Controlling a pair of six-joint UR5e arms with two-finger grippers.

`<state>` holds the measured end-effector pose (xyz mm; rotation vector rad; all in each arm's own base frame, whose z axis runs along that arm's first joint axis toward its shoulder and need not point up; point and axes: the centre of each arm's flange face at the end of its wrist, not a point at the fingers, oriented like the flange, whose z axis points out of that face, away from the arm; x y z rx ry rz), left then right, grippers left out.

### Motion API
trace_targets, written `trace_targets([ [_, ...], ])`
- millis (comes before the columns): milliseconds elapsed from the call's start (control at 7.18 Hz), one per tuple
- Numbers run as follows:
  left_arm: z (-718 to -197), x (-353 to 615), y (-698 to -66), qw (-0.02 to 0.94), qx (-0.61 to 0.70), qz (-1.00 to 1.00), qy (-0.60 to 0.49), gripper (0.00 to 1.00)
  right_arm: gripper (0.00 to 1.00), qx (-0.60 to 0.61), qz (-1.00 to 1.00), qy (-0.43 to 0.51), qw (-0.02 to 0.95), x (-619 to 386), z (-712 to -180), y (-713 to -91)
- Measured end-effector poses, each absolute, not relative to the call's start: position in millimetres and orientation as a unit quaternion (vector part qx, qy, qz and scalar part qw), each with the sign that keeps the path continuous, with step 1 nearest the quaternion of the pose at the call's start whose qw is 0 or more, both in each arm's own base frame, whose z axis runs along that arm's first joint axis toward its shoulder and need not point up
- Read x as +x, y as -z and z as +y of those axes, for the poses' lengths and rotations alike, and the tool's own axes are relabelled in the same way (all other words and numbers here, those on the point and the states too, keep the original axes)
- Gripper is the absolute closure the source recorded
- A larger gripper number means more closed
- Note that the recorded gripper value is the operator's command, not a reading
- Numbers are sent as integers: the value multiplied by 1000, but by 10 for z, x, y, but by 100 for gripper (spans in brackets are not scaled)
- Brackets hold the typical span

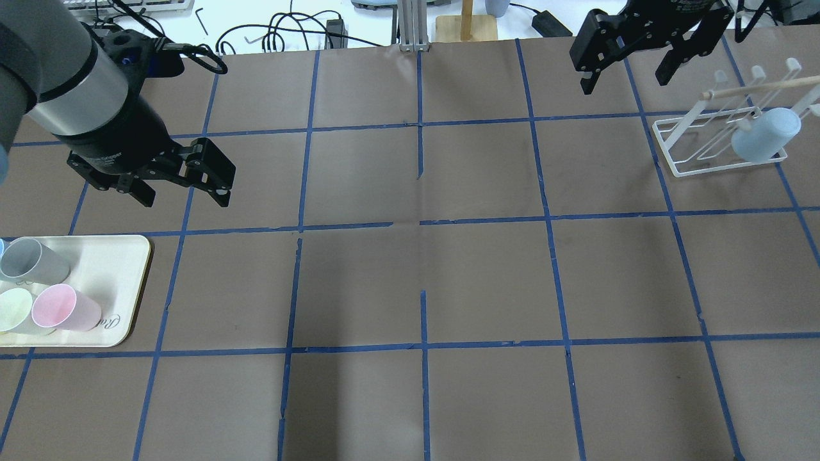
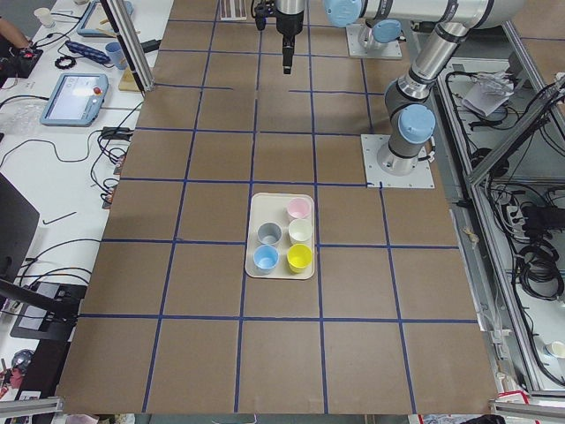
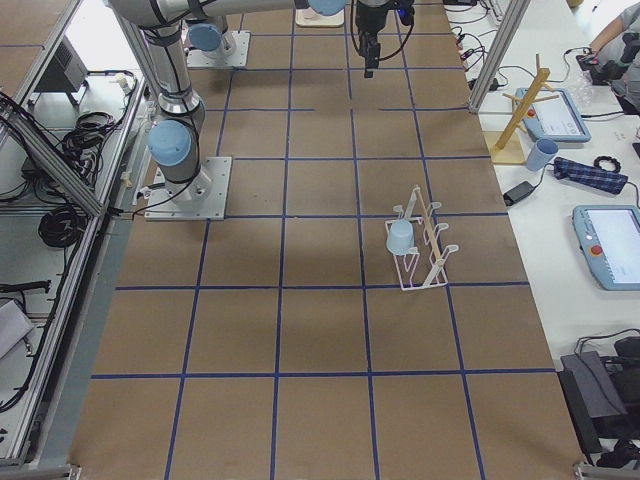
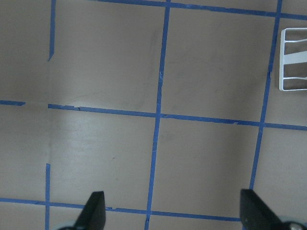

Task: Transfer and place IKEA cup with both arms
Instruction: 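Move the right gripper to the light blue cup on the wire rack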

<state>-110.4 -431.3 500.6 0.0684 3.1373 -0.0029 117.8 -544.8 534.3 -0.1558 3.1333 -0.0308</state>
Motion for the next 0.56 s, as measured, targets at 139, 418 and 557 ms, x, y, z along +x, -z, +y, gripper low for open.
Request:
trace_targets([
  [139, -4313, -1104, -5006, 2, 22, 1000, 1, 0, 0, -48, 999, 12, 3, 1181, -5444, -5353],
  [418, -4313, -1104, -5006, 2, 22, 1000, 1, 0, 0, -25, 1000, 8, -1, 1179, -5443, -5317],
  [557, -4313, -1104, -5006, 2, 22, 1000, 1, 0, 0, -23, 1000, 3, -11, 1072, -5461, -5266],
])
